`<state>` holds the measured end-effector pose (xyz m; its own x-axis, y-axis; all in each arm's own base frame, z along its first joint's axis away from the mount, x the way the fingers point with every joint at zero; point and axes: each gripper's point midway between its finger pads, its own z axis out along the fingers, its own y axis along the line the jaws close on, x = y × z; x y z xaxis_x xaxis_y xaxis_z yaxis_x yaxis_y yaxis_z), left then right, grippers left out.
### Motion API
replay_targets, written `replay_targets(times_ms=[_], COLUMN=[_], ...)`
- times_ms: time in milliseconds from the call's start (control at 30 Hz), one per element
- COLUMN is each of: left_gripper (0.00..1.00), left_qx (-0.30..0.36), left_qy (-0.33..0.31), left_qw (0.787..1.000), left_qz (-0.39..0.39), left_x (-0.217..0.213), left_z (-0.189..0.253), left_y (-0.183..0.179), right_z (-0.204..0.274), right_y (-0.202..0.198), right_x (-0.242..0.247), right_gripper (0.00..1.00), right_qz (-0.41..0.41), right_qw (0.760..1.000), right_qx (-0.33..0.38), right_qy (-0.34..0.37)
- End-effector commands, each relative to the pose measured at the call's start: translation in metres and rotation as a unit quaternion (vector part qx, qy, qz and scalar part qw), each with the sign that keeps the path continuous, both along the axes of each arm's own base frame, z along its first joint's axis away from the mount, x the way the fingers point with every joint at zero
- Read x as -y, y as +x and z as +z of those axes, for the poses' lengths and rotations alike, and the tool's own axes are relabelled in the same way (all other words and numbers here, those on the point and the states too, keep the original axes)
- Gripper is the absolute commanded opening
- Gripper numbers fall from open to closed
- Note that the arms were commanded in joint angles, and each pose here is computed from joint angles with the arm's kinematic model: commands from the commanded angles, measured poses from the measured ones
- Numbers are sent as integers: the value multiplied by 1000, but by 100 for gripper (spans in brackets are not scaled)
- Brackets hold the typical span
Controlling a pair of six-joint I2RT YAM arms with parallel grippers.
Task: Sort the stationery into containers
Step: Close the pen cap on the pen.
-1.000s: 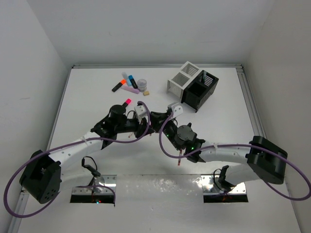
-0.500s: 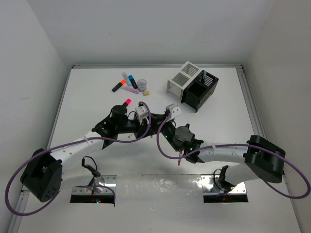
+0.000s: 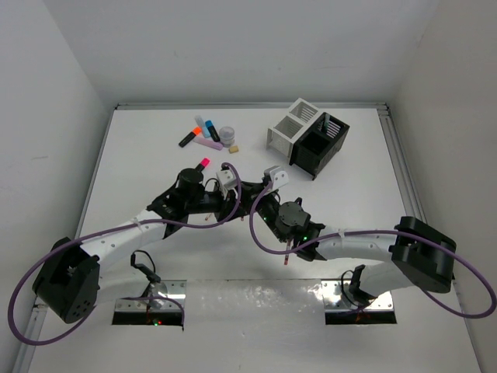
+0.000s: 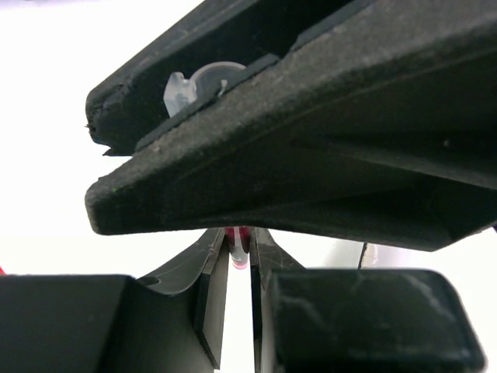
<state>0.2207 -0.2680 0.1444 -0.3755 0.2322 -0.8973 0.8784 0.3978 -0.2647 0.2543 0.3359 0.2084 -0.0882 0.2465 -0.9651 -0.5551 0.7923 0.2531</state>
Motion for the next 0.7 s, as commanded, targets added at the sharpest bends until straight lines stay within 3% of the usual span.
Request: replay_targets(times_ms=[0, 667], left_gripper=[0, 0], left_qx=[231, 237], left_qy=[-150, -152], left_qw=[961, 959], left_qz=[13, 20], left_x=[20, 18], left_z=[153, 157], left_y=[40, 44], right_z=[-114, -131], right_y=[-45, -51], right_x=[1, 1], right_gripper=[0, 0], right_qz=[76, 80], right_qw=[977, 972], right_qx=[-99, -113], right_qy=[-173, -188])
